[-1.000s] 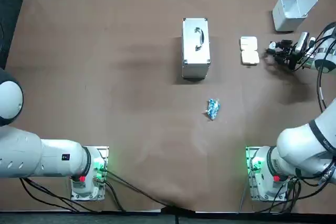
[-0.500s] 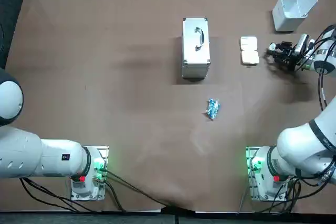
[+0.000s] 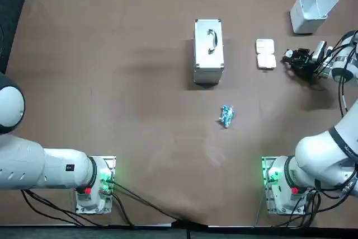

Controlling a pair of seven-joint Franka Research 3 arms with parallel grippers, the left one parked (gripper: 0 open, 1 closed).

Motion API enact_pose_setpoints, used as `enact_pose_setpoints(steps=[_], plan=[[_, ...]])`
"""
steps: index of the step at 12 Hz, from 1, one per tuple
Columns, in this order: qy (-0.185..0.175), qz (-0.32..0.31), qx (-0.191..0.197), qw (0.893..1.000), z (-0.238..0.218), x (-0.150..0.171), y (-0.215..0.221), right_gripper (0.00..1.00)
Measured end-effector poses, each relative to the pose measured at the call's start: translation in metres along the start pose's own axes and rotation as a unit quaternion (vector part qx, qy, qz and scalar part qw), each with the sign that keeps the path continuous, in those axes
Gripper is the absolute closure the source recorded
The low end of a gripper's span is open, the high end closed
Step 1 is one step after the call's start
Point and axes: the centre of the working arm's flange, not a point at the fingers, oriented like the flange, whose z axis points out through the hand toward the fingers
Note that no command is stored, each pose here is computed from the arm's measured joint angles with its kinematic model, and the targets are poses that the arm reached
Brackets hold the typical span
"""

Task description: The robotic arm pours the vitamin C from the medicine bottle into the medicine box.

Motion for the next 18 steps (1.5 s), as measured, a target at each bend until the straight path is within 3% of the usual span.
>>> enact_pose_setpoints(steps=[2, 3, 5, 8, 9, 18], plan=[[-0.001, 0.0, -0.002, 1.0, 0.0, 0.0, 0.0, 0.48], [-0.003, 0.0, -0.003, 1.0, -0.001, -0.001, 0.001, 0.39], [-0.005, -0.001, -0.005, 1.0, -0.001, 0.0, 0.002, 0.34], [-0.01, -0.007, -0.011, 1.0, -0.005, 0.002, 0.009, 0.04], [-0.013, -0.01, -0.014, 1.0, -0.007, 0.004, 0.011, 0.01], [-0.031, 0.007, -0.03, 0.999, -0.025, 0.0, -0.009, 0.0]])
